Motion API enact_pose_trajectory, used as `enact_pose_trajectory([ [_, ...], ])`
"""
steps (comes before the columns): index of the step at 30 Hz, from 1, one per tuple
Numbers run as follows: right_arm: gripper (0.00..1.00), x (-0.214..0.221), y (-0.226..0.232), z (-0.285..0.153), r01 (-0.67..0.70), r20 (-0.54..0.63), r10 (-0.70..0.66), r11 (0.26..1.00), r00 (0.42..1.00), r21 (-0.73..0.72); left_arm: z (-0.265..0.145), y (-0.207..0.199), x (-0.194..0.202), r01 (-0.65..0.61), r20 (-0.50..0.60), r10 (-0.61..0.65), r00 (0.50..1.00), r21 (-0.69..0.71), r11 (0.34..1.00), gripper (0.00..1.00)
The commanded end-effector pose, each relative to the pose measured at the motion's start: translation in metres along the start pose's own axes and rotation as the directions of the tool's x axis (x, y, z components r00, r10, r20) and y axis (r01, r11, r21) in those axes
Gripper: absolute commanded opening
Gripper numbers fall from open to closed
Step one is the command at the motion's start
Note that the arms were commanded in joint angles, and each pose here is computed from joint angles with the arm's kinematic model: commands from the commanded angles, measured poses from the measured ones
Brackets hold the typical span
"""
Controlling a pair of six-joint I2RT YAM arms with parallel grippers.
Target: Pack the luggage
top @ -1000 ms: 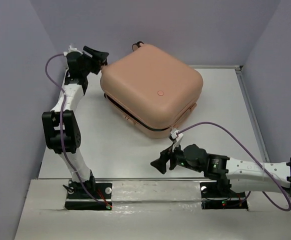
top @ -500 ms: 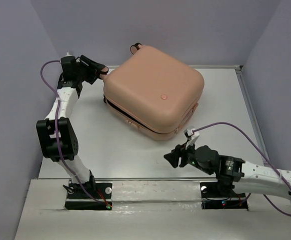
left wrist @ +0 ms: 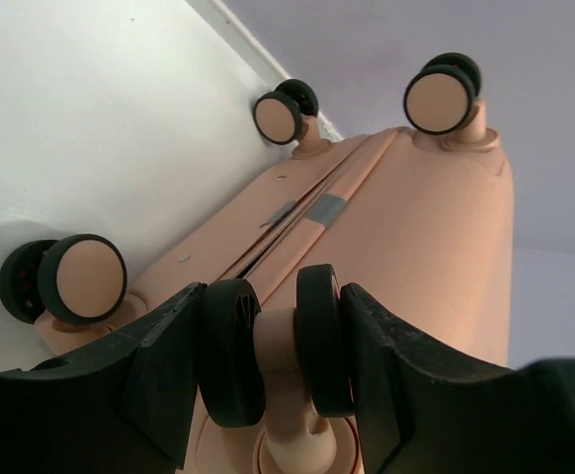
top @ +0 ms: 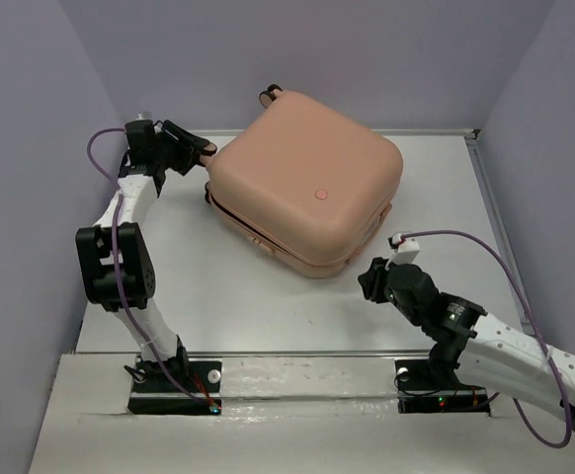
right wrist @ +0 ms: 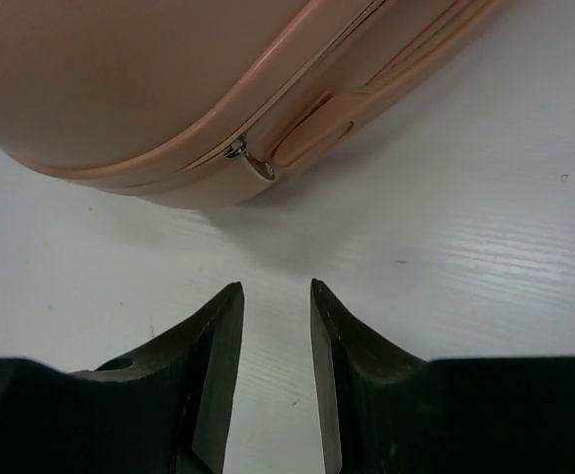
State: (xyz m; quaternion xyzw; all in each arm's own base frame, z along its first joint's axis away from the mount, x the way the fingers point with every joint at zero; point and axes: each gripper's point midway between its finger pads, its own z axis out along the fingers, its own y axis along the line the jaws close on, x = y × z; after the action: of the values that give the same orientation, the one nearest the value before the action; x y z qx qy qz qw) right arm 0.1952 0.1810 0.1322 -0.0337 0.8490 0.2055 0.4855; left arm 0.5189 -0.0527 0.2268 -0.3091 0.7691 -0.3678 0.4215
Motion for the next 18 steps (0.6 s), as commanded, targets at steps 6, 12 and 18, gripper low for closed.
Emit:
enact_pose_trajectory([
  [6,0.47,-0.045,0.011,0.025,0.14,0.096,-0.129,0.983,0.987,-0.115,0.013,0.019,-0.01,-0.106,0.033,0.105,0.994,0.008,0.994,0.06],
  [12,0.47,-0.056,0.011,0.054,0.117,0.137,-0.087,0.967,0.987,-0.227,0.011,0.027,-0.016,-0.12,0.052,0.121,0.991,-0.026,0.992,0.21],
  [18,0.47,-0.04,0.029,0.065,0.15,0.114,-0.116,0.92,0.987,-0.363,-0.004,0.035,-0.03,-0.17,0.101,0.18,0.979,-0.1,0.98,0.77],
])
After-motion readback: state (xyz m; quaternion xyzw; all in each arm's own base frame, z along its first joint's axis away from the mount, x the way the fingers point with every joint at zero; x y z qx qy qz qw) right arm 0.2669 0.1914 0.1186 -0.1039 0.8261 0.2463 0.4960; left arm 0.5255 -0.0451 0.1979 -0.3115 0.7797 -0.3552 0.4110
